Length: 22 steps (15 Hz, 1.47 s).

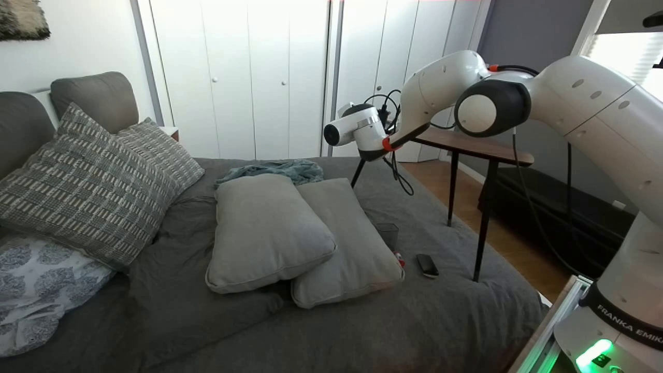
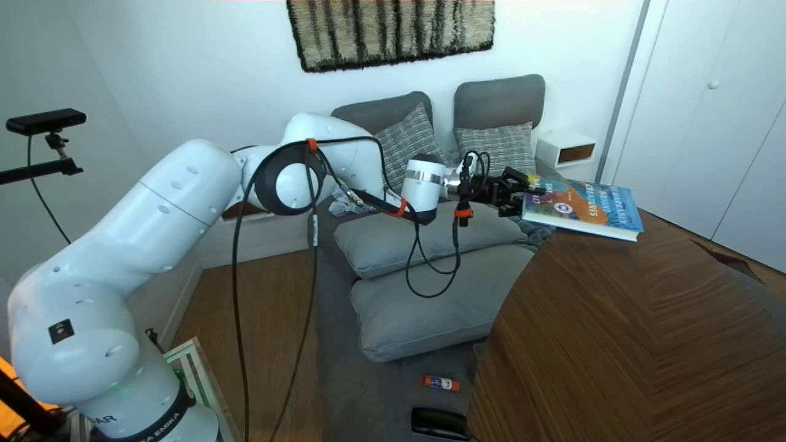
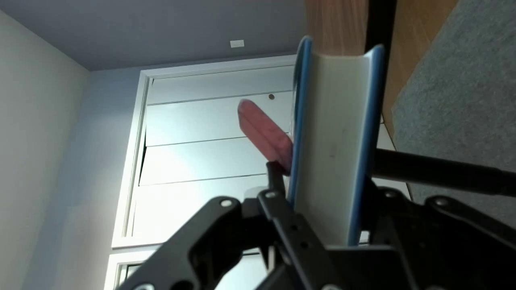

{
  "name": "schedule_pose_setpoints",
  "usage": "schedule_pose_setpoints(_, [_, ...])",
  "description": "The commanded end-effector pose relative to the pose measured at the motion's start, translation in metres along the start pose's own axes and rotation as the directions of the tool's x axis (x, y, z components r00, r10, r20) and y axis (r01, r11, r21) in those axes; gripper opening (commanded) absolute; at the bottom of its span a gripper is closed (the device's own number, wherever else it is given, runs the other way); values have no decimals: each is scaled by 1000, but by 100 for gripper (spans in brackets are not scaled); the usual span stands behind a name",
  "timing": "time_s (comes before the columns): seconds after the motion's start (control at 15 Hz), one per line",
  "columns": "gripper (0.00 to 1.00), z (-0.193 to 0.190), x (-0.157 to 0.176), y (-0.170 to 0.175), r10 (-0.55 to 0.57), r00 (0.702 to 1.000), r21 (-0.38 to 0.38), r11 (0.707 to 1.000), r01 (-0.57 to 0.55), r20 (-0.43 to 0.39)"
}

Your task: Put the book on top of the pillow

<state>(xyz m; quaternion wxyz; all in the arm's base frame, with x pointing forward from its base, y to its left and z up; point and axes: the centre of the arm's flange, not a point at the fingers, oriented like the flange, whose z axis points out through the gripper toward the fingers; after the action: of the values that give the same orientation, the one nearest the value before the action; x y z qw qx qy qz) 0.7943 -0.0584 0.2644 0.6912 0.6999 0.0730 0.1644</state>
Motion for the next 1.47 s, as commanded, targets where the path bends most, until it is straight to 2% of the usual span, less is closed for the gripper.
schedule_pose_setpoints(0.0, [16,20,-26,6,-33,998,20,999,32,57])
schedule_pose_setpoints(0.13, [16,30,-32,2,-45,996,22,999,43,79])
schedule_pose_setpoints(0.2, [61,33,-33,2,-47,995,24,999,45,86])
schedule_pose_setpoints(0.53, [95,38,-34,5,-33,996,18,999,32,85])
schedule_pose_setpoints(0.67, [100,38,-29,10,-18,997,8,1000,17,70])
schedule_pose_setpoints(0.73, [100,39,-27,12,-13,998,8,1000,13,66])
schedule_pose_setpoints(0.8, [92,39,-25,13,-10,998,9,1000,10,61])
schedule_pose_setpoints(0.87, [75,39,-23,13,-11,998,11,1000,10,55])
schedule_pose_setpoints(0.93, [73,39,-22,12,-12,999,16,1000,11,53])
schedule_pose_setpoints(1.0, [67,39,-22,9,-16,999,22,1000,15,52])
schedule_pose_setpoints(1.4, [23,36,-24,-2,-21,999,30,999,20,45])
